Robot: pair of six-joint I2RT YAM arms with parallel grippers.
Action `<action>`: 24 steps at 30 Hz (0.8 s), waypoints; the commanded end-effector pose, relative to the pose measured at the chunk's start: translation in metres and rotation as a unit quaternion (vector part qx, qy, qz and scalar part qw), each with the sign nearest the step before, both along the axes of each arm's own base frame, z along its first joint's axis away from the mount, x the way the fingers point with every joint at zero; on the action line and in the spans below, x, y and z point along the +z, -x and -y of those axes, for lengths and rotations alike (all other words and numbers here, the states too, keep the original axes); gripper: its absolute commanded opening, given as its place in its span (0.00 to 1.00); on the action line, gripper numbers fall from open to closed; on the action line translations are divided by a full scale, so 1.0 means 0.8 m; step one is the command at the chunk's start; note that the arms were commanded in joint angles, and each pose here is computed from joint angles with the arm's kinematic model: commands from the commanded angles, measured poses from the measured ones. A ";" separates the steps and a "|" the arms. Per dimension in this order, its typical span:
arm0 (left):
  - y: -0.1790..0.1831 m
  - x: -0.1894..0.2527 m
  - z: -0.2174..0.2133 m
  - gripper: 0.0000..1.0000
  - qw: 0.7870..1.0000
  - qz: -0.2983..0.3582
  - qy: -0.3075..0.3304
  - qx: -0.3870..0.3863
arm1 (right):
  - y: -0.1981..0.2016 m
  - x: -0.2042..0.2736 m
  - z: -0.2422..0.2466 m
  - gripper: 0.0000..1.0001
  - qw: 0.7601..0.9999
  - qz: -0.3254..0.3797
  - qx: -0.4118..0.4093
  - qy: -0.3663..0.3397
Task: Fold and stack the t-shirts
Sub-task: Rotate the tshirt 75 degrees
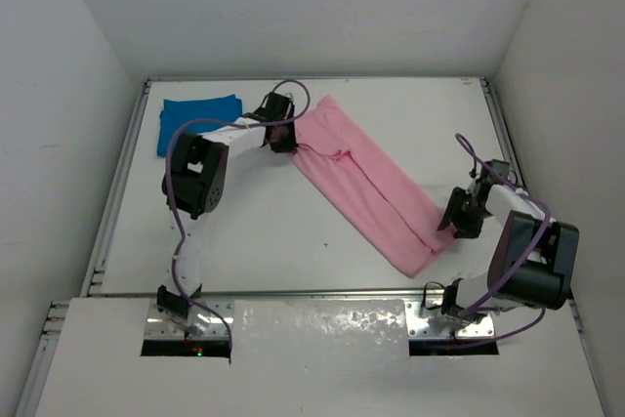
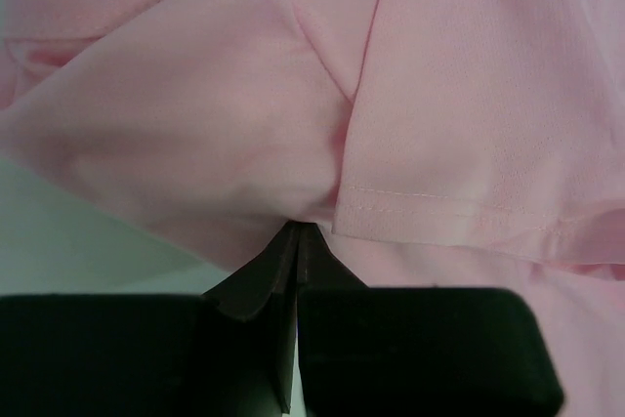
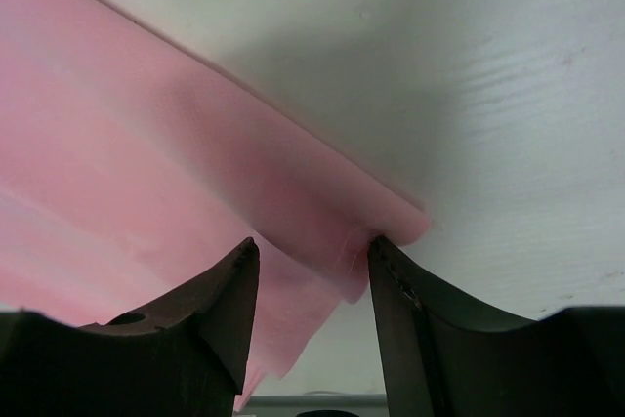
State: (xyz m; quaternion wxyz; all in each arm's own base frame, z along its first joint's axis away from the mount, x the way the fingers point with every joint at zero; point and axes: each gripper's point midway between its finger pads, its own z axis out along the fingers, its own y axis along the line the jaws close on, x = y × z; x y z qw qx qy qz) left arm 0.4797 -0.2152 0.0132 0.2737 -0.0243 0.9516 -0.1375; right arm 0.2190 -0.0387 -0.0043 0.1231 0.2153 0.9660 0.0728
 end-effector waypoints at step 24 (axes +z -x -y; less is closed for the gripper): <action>-0.091 0.188 0.016 0.44 0.980 0.157 0.110 -0.051 | 0.038 -0.004 -0.149 0.48 0.997 0.034 0.022 -0.066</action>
